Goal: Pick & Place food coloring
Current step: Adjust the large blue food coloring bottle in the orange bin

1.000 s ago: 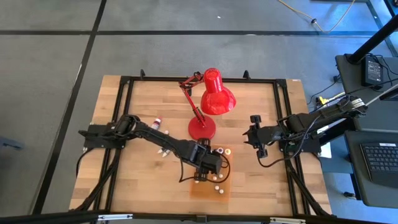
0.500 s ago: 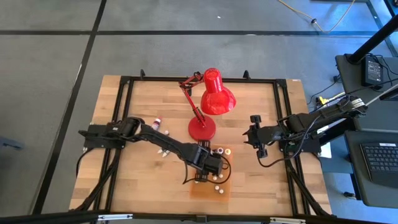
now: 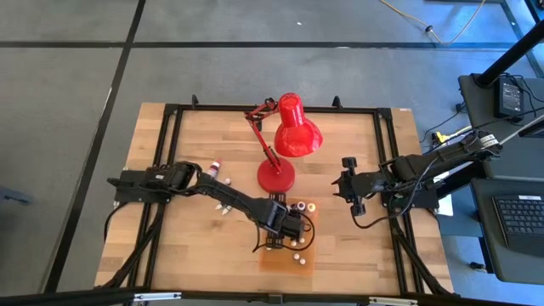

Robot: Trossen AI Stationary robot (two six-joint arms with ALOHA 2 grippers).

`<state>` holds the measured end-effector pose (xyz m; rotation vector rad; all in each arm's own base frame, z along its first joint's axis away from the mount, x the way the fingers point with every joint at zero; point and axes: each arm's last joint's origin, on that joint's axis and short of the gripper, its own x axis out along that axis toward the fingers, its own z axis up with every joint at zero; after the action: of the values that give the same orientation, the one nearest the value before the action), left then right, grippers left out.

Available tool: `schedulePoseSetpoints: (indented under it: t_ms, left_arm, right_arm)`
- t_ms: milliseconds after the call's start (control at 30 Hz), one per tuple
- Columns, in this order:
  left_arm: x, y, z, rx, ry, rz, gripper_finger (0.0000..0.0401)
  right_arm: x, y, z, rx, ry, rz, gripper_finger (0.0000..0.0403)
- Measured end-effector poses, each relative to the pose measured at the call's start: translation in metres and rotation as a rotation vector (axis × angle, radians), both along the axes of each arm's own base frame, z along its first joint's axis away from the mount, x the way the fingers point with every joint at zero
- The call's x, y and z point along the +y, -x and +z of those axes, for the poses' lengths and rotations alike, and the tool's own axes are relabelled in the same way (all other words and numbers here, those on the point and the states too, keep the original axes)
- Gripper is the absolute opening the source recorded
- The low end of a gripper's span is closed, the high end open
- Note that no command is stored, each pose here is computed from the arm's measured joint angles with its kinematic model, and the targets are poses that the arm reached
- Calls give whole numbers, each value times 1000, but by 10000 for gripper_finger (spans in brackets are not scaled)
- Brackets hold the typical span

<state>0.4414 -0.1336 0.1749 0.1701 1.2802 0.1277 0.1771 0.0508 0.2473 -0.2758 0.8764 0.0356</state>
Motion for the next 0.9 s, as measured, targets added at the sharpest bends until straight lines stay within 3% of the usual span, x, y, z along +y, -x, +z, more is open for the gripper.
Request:
schedulePoseSetpoints:
  t_ms: [700,900]
  left_arm:
    - [1,0,-3,2,11,67,243]
    - [6,-1,-4,-14,8,142,243]
  right_arm:
    - [0,0,0,0,0,0,156]
    - [0,0,0,0,0,0,156]
